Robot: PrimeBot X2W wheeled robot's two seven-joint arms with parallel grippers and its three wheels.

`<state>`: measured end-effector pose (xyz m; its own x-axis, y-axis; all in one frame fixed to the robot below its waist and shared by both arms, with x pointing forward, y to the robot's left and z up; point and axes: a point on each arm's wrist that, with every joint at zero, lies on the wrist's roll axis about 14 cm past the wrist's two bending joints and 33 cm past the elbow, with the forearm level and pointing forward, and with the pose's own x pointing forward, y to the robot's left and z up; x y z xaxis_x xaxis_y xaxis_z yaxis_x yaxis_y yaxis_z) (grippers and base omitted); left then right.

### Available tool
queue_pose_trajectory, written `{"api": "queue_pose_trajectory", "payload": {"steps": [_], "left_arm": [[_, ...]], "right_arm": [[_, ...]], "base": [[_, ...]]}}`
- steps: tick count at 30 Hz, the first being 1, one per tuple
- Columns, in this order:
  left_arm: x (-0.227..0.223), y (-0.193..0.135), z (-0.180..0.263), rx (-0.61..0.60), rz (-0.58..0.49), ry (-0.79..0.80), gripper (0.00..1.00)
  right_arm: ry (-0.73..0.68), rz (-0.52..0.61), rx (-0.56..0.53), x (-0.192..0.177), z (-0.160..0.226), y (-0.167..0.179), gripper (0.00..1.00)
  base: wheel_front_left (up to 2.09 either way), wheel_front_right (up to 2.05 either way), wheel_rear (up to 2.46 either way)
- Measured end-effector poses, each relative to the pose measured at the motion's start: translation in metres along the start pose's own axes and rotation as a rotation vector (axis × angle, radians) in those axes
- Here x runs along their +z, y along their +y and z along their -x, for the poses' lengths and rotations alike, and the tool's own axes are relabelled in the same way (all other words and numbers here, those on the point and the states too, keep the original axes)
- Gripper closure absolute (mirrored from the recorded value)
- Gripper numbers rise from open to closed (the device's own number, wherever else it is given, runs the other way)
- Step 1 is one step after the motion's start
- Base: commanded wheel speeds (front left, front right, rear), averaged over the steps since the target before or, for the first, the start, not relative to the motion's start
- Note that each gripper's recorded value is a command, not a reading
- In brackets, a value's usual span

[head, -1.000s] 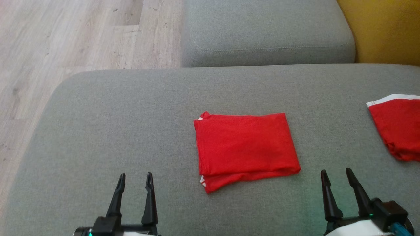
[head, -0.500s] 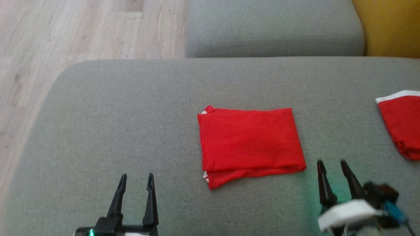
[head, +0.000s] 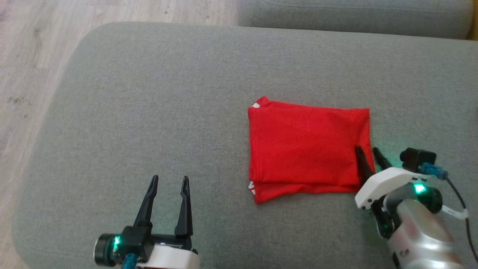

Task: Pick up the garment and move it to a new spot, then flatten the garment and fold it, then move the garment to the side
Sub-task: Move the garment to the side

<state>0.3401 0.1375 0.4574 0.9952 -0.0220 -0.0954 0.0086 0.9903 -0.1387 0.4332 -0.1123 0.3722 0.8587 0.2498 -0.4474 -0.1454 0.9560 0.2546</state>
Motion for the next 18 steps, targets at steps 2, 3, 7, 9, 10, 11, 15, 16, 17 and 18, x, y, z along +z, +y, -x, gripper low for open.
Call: {"api": "queue_pose_trajectory", "payload": {"steps": [2,3,7,9,10,11,15,16,17,18], "left_arm": [[-0.003,0.003,0.001,0.014,-0.003,0.011,0.0],[-0.005,0.003,0.0,0.014,-0.003,0.015,0.0],[-0.006,-0.004,-0.004,-0.008,-0.004,0.02,0.0],[-0.006,-0.014,-0.01,-0.042,-0.002,0.018,0.0],[-0.006,-0.018,-0.013,-0.056,-0.001,0.018,0.0],[-0.006,-0.022,-0.016,-0.069,-0.003,0.02,0.0],[-0.007,-0.038,-0.034,-0.129,-0.013,0.018,0.0],[-0.007,-0.042,-0.04,-0.142,-0.015,0.015,0.0],[-0.007,-0.045,-0.046,-0.152,-0.016,0.012,0.0],[-0.007,-0.048,-0.052,-0.161,-0.014,0.012,0.0]], "right_arm": [[0.02,-0.005,0.013,-0.007,-0.003,0.006,1.0],[0.008,-0.011,0.019,-0.006,-0.003,0.008,1.0],[-0.033,0.006,0.006,0.001,0.002,0.0,1.0],[-0.052,0.094,-0.042,0.012,0.009,-0.032,1.0],[-0.059,0.128,-0.07,0.019,0.013,-0.049,1.0],[-0.071,0.157,-0.101,0.028,0.016,-0.066,1.0],[-0.129,0.263,-0.238,0.073,0.033,-0.137,1.0],[-0.141,0.284,-0.272,0.084,0.038,-0.154,1.0],[-0.152,0.306,-0.302,0.094,0.042,-0.168,1.0],[-0.164,0.326,-0.331,0.103,0.046,-0.182,1.0]], "base": [[0.0,0.0,0.0],[0.0,0.0,0.0],[0.0,0.0,0.0],[0.0,0.0,0.0],[0.0,0.0,0.0],[0.0,0.0,0.0],[0.0,0.0,0.0],[0.0,0.0,0.0],[0.0,0.0,0.0],[0.0,0.0,0.0]]}}
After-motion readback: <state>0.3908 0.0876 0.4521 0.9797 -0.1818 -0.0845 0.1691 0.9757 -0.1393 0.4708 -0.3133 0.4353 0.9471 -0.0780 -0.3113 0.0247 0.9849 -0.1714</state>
